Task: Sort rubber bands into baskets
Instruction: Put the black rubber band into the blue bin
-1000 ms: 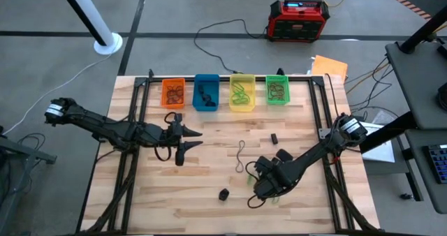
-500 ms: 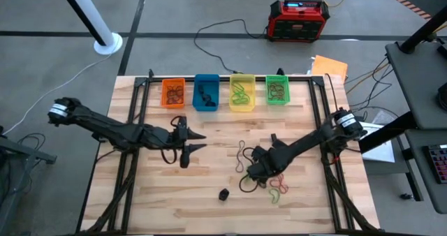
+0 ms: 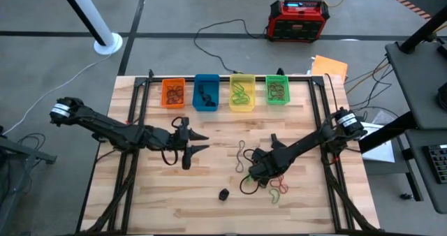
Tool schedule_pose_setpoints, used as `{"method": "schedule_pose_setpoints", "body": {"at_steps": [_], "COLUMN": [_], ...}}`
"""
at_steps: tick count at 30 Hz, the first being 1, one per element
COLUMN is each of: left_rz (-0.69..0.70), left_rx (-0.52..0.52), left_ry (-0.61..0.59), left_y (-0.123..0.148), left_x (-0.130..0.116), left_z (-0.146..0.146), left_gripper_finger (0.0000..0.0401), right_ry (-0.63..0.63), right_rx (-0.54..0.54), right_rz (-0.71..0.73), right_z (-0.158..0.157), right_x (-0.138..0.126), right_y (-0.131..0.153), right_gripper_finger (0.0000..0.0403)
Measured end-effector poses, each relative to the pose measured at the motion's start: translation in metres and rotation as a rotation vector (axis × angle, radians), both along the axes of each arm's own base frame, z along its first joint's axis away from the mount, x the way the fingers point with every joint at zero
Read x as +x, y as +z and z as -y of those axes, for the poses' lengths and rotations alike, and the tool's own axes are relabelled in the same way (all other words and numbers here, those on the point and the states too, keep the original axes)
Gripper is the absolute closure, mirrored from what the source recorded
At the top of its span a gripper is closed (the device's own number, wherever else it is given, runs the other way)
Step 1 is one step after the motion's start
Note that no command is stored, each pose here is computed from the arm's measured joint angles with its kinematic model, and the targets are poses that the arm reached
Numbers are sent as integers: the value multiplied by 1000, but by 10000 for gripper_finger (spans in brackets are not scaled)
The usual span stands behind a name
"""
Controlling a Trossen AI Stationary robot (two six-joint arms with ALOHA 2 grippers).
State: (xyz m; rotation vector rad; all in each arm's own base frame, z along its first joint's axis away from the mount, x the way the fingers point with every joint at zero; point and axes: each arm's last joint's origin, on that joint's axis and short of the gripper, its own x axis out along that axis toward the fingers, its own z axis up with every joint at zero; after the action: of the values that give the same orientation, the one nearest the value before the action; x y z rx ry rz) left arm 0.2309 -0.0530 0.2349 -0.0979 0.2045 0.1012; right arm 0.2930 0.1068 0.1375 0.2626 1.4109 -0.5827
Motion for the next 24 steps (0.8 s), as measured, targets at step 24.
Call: {"method": "schedule_pose_setpoints", "body": {"at_steps": [24], "left_rz": [-50], "left_rx": [187], "left_ry": [-193], "left_y": [-34], "left_x": [25], "left_z": [23], "left_gripper_finger": [201], "right_ry": [516], "right_rx": [-279], "right_rz": [722], "right_z": [13], "right_x": [86], "right_y": [80], "right_gripper_finger": [394]}}
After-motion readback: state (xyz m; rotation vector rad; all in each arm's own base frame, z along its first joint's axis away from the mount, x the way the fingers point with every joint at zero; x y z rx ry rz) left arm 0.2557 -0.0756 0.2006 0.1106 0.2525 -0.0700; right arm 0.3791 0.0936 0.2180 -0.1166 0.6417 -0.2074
